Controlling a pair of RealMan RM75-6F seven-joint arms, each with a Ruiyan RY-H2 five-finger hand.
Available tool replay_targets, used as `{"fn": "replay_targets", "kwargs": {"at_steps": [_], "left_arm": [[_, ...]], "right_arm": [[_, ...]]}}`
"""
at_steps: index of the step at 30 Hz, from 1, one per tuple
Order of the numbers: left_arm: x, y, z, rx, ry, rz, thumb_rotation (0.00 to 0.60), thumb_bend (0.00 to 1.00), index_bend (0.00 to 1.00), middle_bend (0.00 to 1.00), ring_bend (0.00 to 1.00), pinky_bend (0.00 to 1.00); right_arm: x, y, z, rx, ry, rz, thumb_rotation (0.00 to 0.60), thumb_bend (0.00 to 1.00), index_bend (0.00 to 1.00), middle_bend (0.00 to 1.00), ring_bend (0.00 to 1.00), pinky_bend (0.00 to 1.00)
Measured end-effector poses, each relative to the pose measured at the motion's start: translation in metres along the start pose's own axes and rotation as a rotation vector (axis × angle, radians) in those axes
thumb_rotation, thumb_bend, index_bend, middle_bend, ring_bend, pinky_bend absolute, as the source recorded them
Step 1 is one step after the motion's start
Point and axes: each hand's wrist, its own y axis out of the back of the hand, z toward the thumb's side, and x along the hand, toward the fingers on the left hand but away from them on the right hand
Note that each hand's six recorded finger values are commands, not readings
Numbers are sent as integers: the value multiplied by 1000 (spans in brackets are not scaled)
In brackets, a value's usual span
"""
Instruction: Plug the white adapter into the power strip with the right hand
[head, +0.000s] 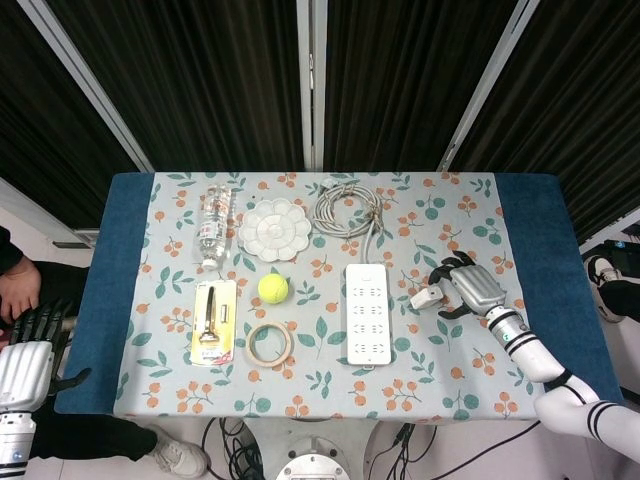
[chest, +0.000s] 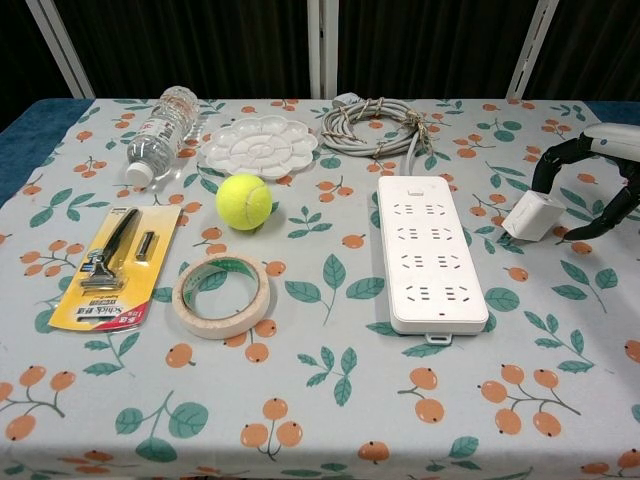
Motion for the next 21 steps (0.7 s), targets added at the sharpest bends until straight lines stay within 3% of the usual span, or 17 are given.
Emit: {"fn": "replay_targets", "kwargs": {"at_steps": [17,21], "left_arm": [[0,-1,1,0,1,-3,600,71,0,11,0,0],[0,-1,1,-1,0,-3,600,71,0,11,0,0]], "right_arm": [[-12,-5,4,-18,49,-26,600,150,489,425,182,37],[-12,-5,6,-33,55,-36,600,222,581,493,242,59]]}}
